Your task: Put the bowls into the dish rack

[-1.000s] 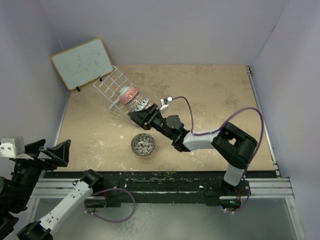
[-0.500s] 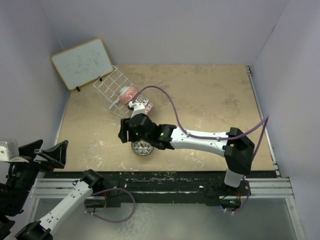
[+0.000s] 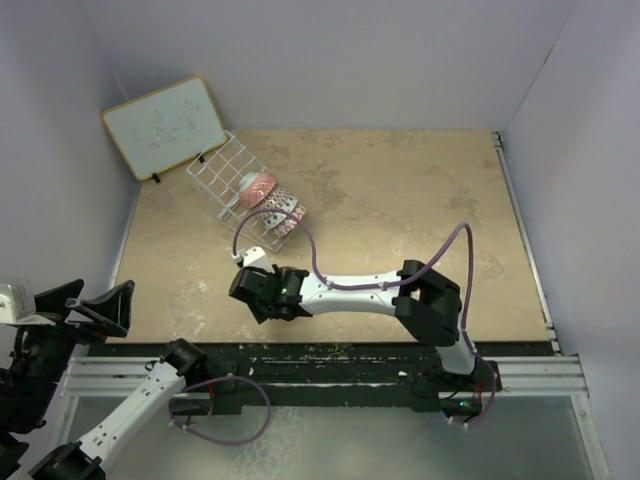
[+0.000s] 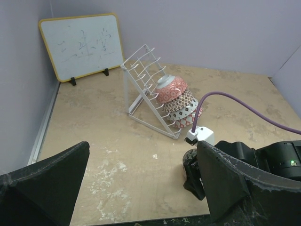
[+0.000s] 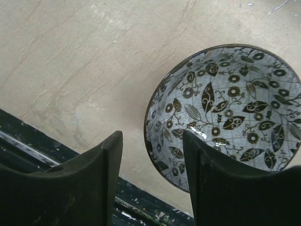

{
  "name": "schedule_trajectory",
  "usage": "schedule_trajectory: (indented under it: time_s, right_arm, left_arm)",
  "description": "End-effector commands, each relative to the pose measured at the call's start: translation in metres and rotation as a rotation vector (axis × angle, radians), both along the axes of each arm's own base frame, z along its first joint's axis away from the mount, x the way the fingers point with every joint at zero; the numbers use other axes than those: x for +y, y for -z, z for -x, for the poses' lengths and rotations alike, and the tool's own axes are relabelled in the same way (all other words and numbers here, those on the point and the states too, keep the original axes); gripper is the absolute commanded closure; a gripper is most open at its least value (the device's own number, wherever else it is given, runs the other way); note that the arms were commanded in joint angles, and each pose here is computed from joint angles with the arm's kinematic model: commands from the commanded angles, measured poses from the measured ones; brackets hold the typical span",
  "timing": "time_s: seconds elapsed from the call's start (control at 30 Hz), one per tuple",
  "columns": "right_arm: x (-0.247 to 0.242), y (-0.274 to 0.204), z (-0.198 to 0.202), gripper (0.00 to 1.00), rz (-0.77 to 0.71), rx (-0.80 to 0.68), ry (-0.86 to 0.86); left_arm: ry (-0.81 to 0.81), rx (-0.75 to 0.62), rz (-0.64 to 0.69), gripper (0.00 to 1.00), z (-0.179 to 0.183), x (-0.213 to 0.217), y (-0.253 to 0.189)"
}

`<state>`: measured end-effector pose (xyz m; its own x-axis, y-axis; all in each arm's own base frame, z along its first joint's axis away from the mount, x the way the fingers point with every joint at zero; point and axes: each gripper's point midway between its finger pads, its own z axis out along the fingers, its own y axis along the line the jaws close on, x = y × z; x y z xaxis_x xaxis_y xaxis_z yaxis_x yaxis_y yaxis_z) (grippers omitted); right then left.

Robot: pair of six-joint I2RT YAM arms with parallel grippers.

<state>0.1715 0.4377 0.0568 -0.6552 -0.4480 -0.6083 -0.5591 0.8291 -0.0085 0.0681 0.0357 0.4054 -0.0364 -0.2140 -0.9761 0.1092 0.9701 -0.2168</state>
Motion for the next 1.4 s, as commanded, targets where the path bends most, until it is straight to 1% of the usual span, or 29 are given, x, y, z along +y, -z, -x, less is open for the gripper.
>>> schedule_trajectory:
  time_s: [0.0,0.07,0.13,0.3,0.47,0.5,0.57,0.63,0.7,0.77,0.83,0.97,1.13,1.37]
  right_arm:
    - [0.001,-0.024,-0.013,0.44,0.005,-0.07,0.019]
    - [0.002,-0.021,-0.014,0.45,0.019,-0.073,0.019]
    - [0.003,-0.021,-0.015,0.49,0.023,-0.077,0.016]
    - [0.005,-0.014,-0.016,0.49,0.044,-0.078,0.006]
    - [0.001,-0.011,-0.017,0.66,0.061,-0.084,0.015]
    - [0.0,-0.012,-0.018,0.71,0.063,-0.087,0.019]
    - [-0.002,-0.015,-0.018,0.86,0.058,-0.094,0.032]
    - [-0.002,-0.018,-0.019,0.94,0.045,-0.096,0.037]
    - [-0.001,-0.023,-0.018,1.0,0.021,-0.096,0.036]
    - [0.005,-0.033,-0.015,1.0,-0.029,-0.082,0.025]
    - [0.019,-0.051,-0.008,1.0,-0.128,-0.056,-0.014]
    - [0.037,-0.117,-0.011,1.0,-0.351,-0.081,-0.054]
    - [0.044,-0.205,-0.035,1.0,-0.755,-0.076,-0.119]
    - [0.023,-0.307,-0.069,1.0,-1.302,-0.058,-0.231]
  left_arm:
    - [-0.008,-0.002,-0.009,0.01,-0.005,-0.001,-0.004]
    - [-0.009,-0.001,-0.01,0.01,-0.005,0.0,-0.004]
    - [-0.012,-0.002,-0.01,0.01,-0.005,0.0,-0.004]
    - [-0.012,0.002,-0.012,0.01,-0.005,0.001,-0.002]
    - [-0.015,-0.001,-0.011,0.01,-0.004,0.002,-0.003]
    - [-0.015,-0.001,-0.01,0.01,-0.004,0.002,-0.003]
    - [-0.013,-0.002,-0.01,0.01,-0.004,0.001,-0.003]
    - [-0.013,-0.003,-0.01,0.01,-0.005,0.001,-0.003]
    - [-0.012,-0.004,-0.007,0.01,-0.004,0.001,-0.004]
    - [-0.01,-0.005,-0.006,0.01,-0.004,0.001,-0.004]
    - [-0.009,-0.008,-0.005,0.01,-0.004,0.001,-0.006]
    - [-0.005,-0.016,0.002,0.01,-0.002,0.001,-0.009]
    - [0.001,-0.025,0.012,0.01,0.0,0.001,-0.011]
    - [0.001,-0.04,0.01,0.01,0.003,0.003,-0.017]
